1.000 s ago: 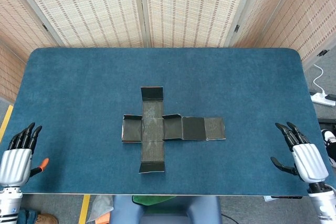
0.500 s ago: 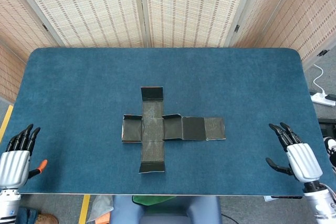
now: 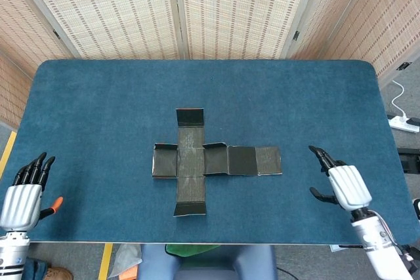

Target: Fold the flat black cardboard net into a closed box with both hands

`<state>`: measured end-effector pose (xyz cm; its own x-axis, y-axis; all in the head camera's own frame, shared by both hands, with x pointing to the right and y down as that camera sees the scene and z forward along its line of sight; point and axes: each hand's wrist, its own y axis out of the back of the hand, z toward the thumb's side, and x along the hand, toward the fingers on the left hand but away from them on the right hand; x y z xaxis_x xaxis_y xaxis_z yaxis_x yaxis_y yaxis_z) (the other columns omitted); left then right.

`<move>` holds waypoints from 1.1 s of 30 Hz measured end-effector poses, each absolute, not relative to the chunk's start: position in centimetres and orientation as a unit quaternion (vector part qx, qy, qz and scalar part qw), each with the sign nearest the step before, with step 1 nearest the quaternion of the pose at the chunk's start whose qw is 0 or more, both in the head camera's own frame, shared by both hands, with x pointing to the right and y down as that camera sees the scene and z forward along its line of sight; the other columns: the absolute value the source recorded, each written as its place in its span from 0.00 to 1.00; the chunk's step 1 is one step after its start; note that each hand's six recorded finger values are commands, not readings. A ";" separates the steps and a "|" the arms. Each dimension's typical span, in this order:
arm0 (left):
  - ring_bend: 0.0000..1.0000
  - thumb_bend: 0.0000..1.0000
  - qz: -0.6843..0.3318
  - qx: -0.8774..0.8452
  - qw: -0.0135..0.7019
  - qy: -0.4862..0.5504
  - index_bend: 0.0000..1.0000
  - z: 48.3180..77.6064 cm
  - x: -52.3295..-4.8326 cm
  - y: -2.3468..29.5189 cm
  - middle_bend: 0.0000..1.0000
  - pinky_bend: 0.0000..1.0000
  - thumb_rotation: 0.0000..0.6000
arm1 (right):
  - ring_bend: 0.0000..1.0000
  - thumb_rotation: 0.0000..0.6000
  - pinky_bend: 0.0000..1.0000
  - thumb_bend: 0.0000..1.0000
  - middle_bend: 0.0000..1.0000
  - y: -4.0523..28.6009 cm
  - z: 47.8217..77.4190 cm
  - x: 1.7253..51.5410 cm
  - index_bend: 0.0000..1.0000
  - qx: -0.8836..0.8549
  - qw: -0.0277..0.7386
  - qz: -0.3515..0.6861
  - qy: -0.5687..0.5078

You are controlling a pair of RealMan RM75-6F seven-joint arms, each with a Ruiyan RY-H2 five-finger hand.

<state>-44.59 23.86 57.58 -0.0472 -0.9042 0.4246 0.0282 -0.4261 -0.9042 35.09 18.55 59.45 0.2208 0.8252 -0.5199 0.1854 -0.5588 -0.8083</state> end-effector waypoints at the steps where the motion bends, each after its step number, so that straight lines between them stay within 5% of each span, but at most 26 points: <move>1: 0.10 0.22 -0.617 -0.578 0.378 0.378 0.04 57.7 -44.6 23.8 0.04 0.15 1.00 | 0.65 1.00 0.96 0.11 0.07 18.2 60.1 34.4 0.00 -0.720 0.305 0.519 -0.344; 9: 0.10 0.22 -0.619 -0.581 0.375 0.373 0.04 58.3 -44.6 23.8 0.04 0.15 1.00 | 0.71 1.00 0.97 0.07 0.01 16.9 64.7 29.8 0.00 -0.746 0.246 0.541 -0.302; 16: 0.10 0.22 -0.620 -0.582 0.370 0.372 0.04 58.6 -44.9 24.0 0.04 0.15 1.00 | 0.73 1.00 0.98 0.13 0.02 16.0 68.5 25.7 0.00 -0.762 0.189 0.555 -0.277; 33: 0.10 0.22 -0.622 -0.583 0.365 0.374 0.04 59.0 -45.5 23.9 0.04 0.15 1.00 | 0.73 1.00 0.98 0.16 0.03 12.9 73.8 18.7 0.00 -0.757 0.157 0.594 -0.223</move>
<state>-45.46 23.91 58.99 -0.0531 -0.8899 0.4530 0.0185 -0.4544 -0.8906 18.73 12.89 73.84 0.1945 0.5232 -0.8297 0.1508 -0.8518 -0.5018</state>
